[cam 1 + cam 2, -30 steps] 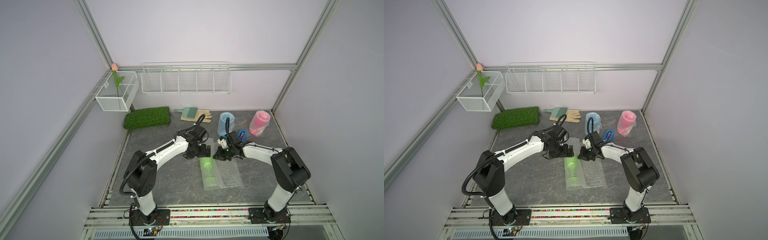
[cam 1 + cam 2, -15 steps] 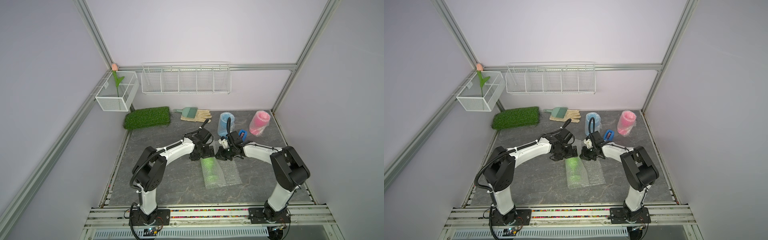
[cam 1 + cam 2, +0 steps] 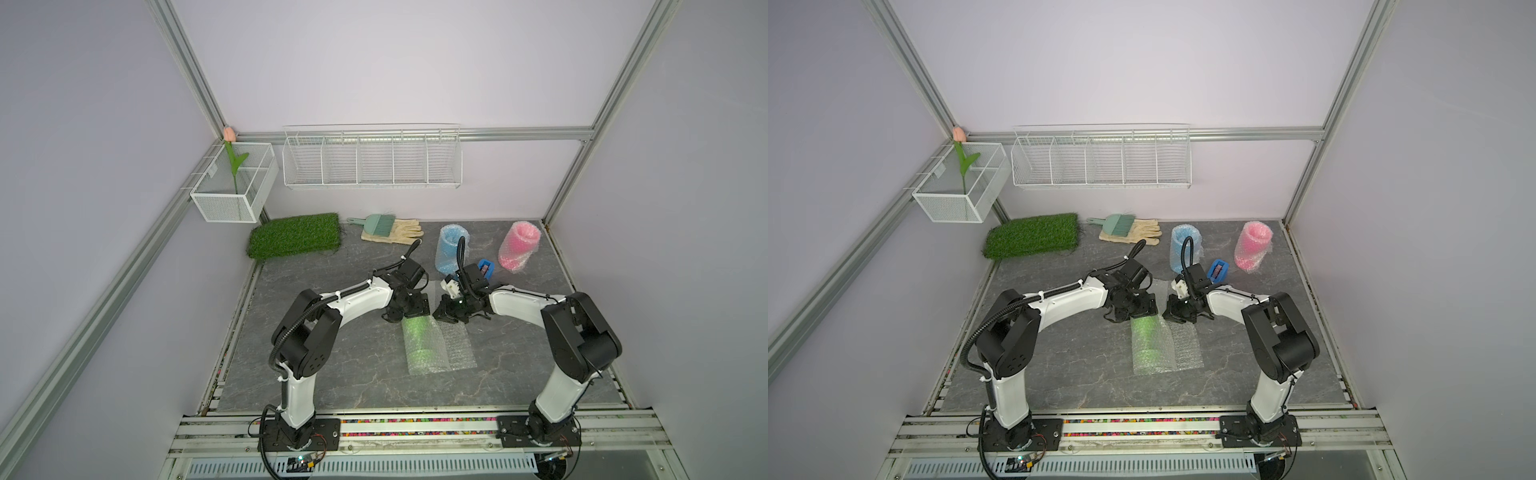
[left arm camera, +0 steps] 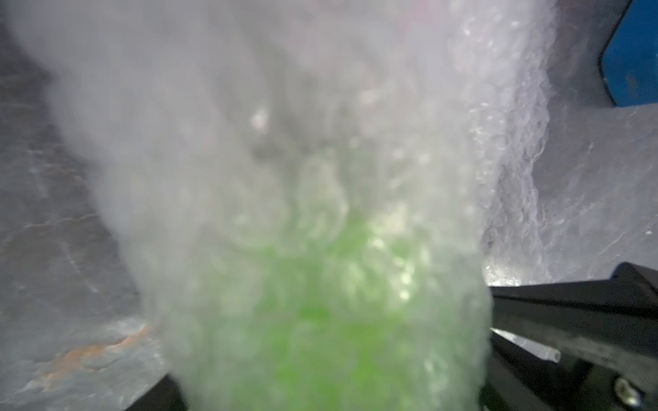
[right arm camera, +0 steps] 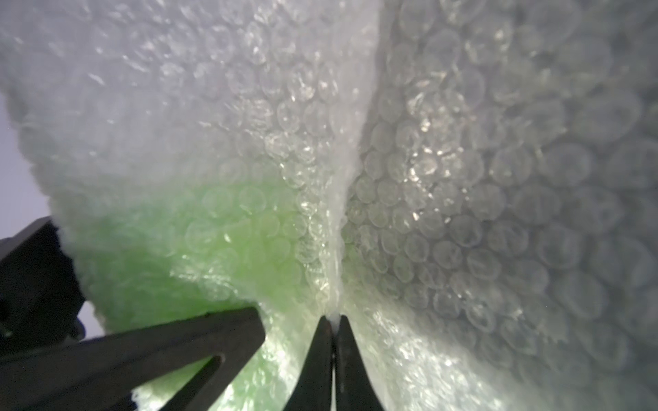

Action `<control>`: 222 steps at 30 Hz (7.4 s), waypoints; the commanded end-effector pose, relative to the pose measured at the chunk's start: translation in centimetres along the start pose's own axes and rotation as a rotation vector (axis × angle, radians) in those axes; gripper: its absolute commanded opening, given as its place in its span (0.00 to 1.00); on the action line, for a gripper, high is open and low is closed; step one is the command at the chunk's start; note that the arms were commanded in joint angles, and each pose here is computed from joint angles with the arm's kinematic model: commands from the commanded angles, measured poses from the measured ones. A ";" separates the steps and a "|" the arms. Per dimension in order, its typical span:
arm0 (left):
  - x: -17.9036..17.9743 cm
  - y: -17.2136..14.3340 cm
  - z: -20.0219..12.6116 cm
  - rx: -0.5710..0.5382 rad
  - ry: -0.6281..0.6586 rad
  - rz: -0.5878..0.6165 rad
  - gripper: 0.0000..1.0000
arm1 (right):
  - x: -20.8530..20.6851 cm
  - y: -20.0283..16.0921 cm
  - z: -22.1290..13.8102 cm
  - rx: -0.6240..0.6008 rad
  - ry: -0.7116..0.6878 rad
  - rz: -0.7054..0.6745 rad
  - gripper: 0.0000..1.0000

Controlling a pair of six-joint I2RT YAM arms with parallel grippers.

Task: Wrap wine glasses in bubble wrap
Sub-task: Wrap the wine glass in bubble wrap, then adjust the bubble wrap at the center of the board.

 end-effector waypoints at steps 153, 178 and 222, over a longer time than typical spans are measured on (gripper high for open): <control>5.2 -0.3 -5.6 0.032 0.154 -0.039 0.97 | 9.9 -15.6 0.0 0.022 -0.433 -0.554 0.07; 14.8 -2.0 -6.8 0.106 0.270 -0.097 0.91 | 5.5 -16.8 -3.7 0.235 -0.435 -1.414 0.07; 10.1 0.2 -10.6 0.184 0.205 0.128 0.00 | 2.4 -13.3 -4.4 0.264 -0.446 -1.662 0.07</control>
Point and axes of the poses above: each gripper's point midway between its finger pads, its own z axis out along the fingers, its own x axis along the line the jaws close on, y = z × x, the point moved 4 cm from there along -z, back along the fingers, and after that the axes turned 2 degrees about z, right-handed, at the moved point
